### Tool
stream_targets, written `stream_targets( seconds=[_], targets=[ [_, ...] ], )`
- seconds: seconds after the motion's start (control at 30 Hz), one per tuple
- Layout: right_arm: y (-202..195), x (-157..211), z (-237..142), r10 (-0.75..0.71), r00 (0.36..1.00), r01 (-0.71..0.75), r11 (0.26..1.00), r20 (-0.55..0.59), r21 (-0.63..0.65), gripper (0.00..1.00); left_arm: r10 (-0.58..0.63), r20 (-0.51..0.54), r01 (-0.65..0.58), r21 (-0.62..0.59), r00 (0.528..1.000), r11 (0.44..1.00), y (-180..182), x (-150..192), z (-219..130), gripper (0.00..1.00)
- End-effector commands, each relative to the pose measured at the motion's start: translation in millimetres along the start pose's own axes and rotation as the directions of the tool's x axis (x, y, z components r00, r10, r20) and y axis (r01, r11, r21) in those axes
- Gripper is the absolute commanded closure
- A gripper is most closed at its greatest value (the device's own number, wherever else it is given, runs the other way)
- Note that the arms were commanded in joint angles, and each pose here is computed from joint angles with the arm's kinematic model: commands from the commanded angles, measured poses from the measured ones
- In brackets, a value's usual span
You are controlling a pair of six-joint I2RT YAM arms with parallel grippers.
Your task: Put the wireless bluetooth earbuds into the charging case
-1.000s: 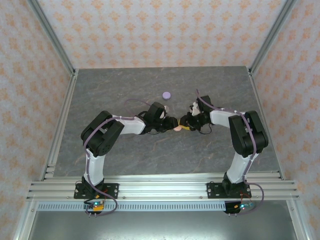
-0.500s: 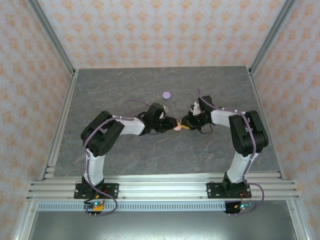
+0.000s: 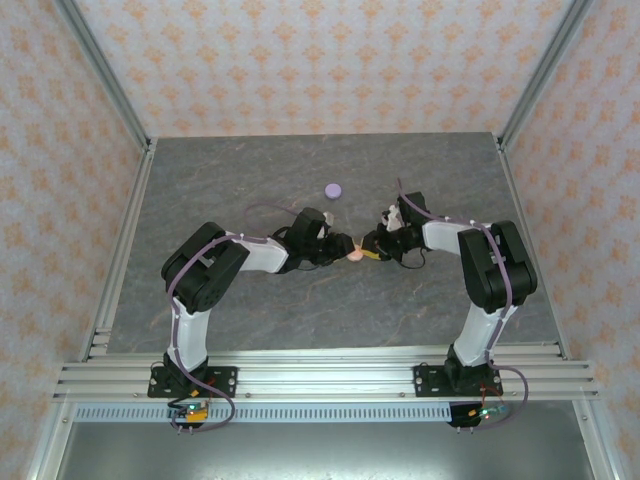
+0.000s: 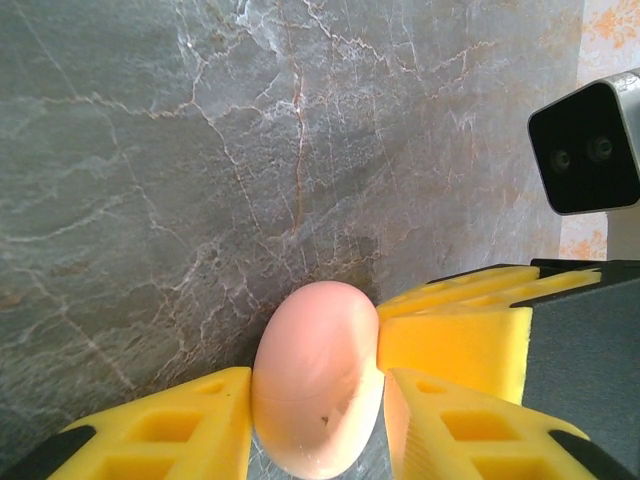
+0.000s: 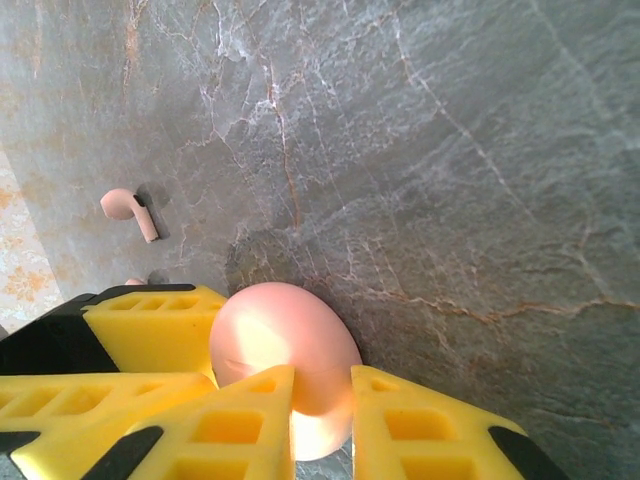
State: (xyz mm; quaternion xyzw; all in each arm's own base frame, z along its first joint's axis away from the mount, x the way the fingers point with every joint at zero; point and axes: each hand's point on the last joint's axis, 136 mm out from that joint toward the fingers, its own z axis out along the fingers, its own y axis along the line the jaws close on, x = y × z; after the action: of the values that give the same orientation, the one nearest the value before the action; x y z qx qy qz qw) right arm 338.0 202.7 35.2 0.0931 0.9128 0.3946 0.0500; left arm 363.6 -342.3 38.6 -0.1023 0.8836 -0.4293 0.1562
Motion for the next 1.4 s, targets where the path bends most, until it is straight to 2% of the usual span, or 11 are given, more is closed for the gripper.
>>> stream_targets(
  seconds=[0.0, 0.37, 0.63, 0.83, 0.93, 1.1, 1.2, 1.37],
  targets=[
    [11.5, 8.5, 4.5, -0.010, 0.999, 0.008, 0.998, -0.034, -0.065, 0.80, 0.046, -0.002, -0.045, 0.121, 0.999, 0.992, -34.5, 3.5, 0.5, 0.60],
    [19.4, 8.7, 2.7, -0.009, 0.999, 0.005, 0.994, -0.032, -0.106, 0.81, 0.058, -0.017, -0.055, 0.133, 0.998, 0.990, -42.4, 9.0, 4.4, 0.60],
    [23.3, 10.9, 1.3, -0.011, 0.999, 0.006, 0.992, -0.037, -0.129, 0.82, 0.080, -0.041, -0.079, 0.027, 0.996, 0.997, -29.7, 14.0, 5.6, 0.68],
    [27.5, 13.4, -0.2, -0.016, 0.999, 0.009, 0.989, -0.049, -0.150, 0.82, 0.084, -0.032, -0.083, 0.036, 0.996, 0.996, -35.6, 12.6, 3.6, 0.73],
    [26.2, 12.6, -3.1, -0.017, 0.999, 0.012, 0.992, -0.034, -0.128, 0.80, 0.085, -0.023, -0.085, 0.025, 0.996, 0.996, -35.1, 10.8, 2.2, 0.75],
    [16.3, 7.0, -11.7, -0.015, 1.000, 0.015, 0.999, 0.020, -0.046, 0.68, 0.104, -0.005, -0.104, -0.050, 0.995, 0.993, -25.5, 7.8, -5.1, 0.75],
    [11.4, 2.6, -17.6, 0.001, 0.999, 0.001, 0.999, 0.047, -0.032, 0.64, 0.108, -0.002, -0.108, -0.054, 0.994, 0.993, -26.0, 7.2, -7.0, 0.75],
    [4.1, 3.2, -20.2, 0.000, 0.999, 0.000, 1.000, 0.040, 0.003, 0.67, 0.109, 0.000, -0.109, -0.051, 0.994, 0.993, -27.2, 6.3, -7.0, 0.75]
  ],
)
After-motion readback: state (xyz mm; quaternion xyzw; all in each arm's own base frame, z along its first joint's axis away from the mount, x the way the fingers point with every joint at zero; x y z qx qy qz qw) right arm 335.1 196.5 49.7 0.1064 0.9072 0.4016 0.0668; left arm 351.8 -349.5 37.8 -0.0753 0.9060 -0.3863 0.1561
